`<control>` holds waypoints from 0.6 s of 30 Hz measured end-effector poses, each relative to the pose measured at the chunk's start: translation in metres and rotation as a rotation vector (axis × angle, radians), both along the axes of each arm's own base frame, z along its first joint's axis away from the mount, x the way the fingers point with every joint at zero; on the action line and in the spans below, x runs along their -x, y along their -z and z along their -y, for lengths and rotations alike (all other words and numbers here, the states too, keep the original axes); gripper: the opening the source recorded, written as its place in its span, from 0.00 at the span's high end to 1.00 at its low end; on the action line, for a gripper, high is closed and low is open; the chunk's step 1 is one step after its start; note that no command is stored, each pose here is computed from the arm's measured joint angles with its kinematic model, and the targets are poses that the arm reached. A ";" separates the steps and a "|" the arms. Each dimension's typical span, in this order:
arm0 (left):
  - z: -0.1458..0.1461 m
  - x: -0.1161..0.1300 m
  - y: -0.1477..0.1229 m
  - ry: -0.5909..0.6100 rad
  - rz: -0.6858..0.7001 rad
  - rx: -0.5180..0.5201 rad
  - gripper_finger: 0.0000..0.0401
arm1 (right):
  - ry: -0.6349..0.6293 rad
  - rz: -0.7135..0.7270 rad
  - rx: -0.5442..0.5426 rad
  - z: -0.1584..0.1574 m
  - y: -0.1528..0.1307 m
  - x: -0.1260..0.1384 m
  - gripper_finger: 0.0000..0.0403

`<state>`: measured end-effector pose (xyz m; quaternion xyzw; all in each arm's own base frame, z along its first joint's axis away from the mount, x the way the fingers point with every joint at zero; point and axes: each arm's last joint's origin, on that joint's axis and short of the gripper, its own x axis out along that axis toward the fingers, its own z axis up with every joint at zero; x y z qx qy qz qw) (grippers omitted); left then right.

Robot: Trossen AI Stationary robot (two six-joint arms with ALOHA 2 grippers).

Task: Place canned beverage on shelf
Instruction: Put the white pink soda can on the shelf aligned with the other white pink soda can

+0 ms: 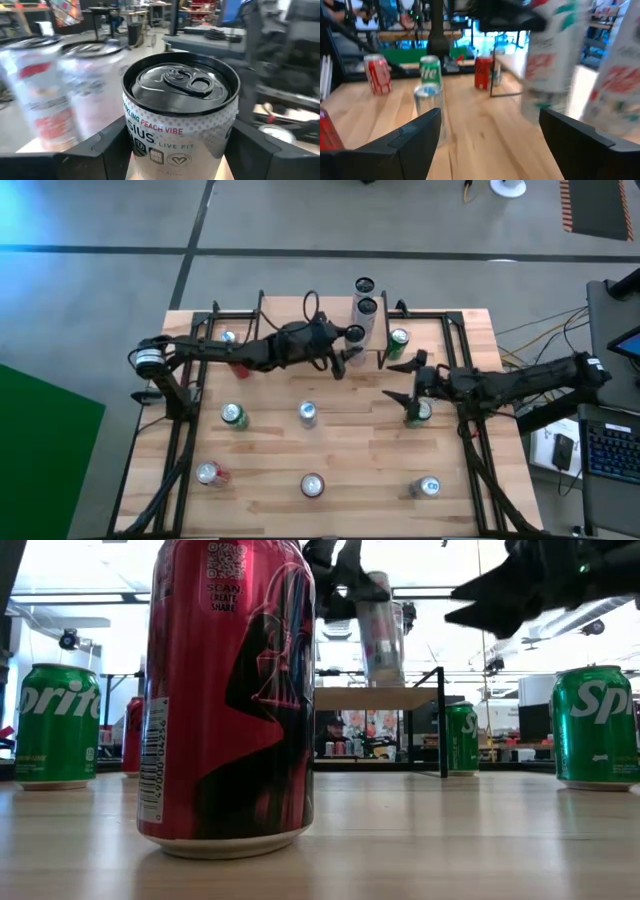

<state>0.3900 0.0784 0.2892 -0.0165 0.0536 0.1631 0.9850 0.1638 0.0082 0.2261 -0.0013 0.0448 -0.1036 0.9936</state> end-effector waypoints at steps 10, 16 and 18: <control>-0.009 -0.033 -0.011 -0.006 -0.094 -0.006 0.39 | 0.003 0.063 0.010 0.004 -0.017 0.035 0.19; -0.016 -0.047 -0.015 -0.009 -0.143 -0.024 0.39 | 0.003 0.091 0.025 0.005 -0.021 0.043 0.19; -0.019 -0.048 -0.016 -0.015 -0.157 -0.031 0.39 | 0.003 0.086 0.025 0.005 -0.020 0.043 0.19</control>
